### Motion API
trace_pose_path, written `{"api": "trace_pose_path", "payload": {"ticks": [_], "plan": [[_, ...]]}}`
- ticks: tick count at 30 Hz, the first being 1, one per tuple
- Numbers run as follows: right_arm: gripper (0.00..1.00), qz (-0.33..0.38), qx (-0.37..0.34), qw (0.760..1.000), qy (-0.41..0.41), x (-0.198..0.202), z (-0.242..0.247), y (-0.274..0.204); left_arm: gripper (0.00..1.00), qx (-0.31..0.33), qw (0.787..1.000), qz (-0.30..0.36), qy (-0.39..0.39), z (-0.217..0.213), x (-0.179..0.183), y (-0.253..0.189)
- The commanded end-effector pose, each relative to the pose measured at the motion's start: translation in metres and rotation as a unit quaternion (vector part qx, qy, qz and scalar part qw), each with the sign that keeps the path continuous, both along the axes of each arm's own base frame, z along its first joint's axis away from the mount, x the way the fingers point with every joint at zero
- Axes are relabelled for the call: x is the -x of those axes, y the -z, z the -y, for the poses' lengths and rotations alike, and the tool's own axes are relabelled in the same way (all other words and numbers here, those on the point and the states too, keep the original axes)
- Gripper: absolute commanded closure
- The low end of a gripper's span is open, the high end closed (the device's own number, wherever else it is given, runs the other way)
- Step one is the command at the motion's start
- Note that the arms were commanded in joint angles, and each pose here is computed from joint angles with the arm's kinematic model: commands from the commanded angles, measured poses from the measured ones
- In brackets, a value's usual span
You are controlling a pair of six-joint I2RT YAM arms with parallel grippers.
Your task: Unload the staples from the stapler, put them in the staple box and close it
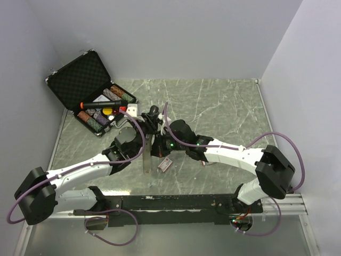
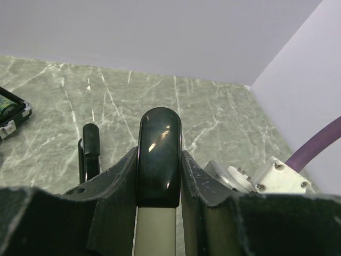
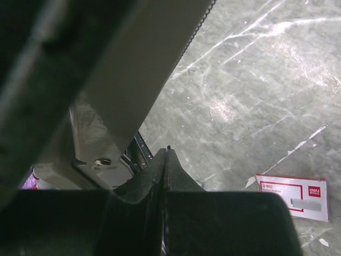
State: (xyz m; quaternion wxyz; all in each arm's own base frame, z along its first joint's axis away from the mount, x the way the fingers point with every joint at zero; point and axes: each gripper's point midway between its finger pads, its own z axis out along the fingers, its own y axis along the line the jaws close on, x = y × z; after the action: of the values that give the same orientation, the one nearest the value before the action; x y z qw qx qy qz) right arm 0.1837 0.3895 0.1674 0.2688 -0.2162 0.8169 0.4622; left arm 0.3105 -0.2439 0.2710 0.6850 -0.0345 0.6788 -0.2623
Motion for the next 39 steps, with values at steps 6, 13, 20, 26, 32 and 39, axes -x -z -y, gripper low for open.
{"api": "trace_pose_path", "payload": {"ticks": [6, 13, 20, 26, 32, 39], "plan": [[1.0, 0.02, -0.013, 1.0, 0.005, -0.005, 0.006, -0.015, 0.99, 0.078, 0.995, 0.065, 0.007, 0.0, 0.005, -0.072], [1.0, 0.056, 0.004, 0.997, 0.044, -0.018, 0.034, -0.025, 0.99, 0.082, 0.995, 0.062, 0.015, -0.006, 0.013, -0.076], [1.0, 0.089, 0.045, 0.991, 0.087, -0.025, 0.065, -0.028, 0.99, 0.083, 0.994, 0.068, 0.016, -0.017, 0.023, -0.09], [1.0, 0.089, 0.044, 0.992, 0.072, -0.013, 0.073, -0.034, 0.99, 0.091, 0.992, 0.08, 0.018, -0.031, 0.035, -0.11], [1.0, 0.074, 0.046, 0.993, 0.078, -0.011, 0.075, -0.02, 0.99, 0.107, 0.99, 0.088, 0.034, -0.039, 0.05, -0.127], [1.0, 0.055, 0.048, 0.991, 0.111, -0.02, 0.074, -0.014, 0.99, 0.129, 0.986, 0.094, 0.045, -0.051, 0.064, -0.139]]}}
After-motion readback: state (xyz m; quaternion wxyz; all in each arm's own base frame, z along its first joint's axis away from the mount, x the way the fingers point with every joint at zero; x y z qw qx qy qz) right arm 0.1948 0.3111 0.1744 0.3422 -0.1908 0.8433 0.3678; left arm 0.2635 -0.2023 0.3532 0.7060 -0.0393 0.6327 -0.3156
